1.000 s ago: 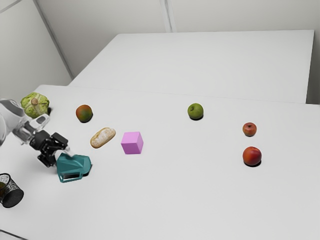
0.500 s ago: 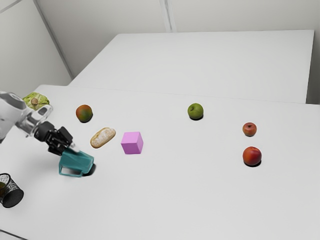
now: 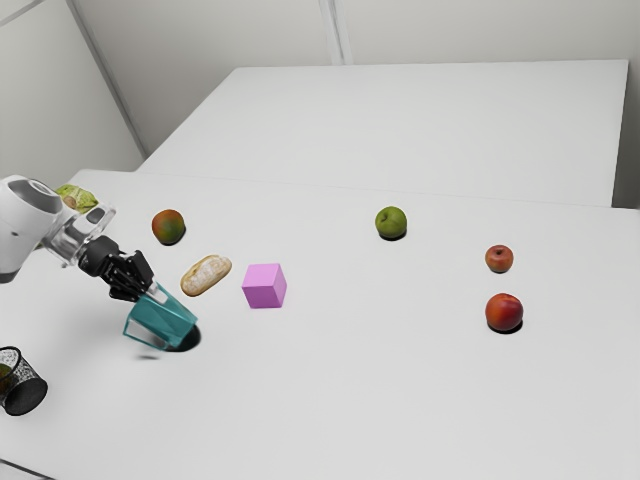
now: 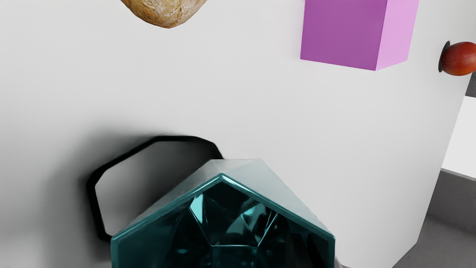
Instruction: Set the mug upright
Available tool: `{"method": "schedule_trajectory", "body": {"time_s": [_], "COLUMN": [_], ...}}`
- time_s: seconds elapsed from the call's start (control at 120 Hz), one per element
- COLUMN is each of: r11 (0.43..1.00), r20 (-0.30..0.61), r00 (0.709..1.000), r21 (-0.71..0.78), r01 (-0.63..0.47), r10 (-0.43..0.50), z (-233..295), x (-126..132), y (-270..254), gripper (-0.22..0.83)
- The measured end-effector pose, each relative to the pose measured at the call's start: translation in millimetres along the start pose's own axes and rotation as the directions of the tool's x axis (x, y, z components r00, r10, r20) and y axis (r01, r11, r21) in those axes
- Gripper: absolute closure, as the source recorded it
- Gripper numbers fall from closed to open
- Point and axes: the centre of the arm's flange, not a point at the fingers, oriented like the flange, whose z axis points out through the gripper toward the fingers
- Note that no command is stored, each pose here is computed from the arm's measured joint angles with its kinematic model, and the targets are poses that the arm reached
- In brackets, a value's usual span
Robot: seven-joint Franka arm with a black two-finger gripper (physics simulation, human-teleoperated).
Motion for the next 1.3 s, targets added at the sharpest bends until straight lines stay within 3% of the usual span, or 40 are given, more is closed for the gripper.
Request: {"method": "schedule_trajectory", "body": {"time_s": [0.283, 0.442, 0.6, 0.742, 0.95, 1.083, 1.3], "r11": [0.999, 0.974, 0.882, 0.748, 0.567, 0.514, 0.487], "r20": [-0.020, 0.018, 0.135, 0.254, 0.313, 0.325, 0.329], "r00": [0.999, 0.987, 0.947, 0.895, 0.867, 0.860, 0.854], "r21": [0.019, 0.160, 0.346, 0.491, 0.660, 0.697, 0.713], "r01": [-0.029, -0.160, -0.320, -0.446, -0.492, -0.499, -0.504], "r10": [0.029, 0.159, 0.291, 0.367, 0.388, 0.394, 0.403], "z": [-13.5, -18.3, 5.5, 36.4, 43.0, 58.2, 87.0], "x": [-2.9, -3.1, -6.9, -11.3, -10.6, 0.0, 10.7], "y": [21.4, 80.7, 138.4, 168.7, 170.3, 174.7, 185.6], "gripper": [0.77, 0.77, 0.77, 0.77, 0.77, 0.77, 0.77]}}
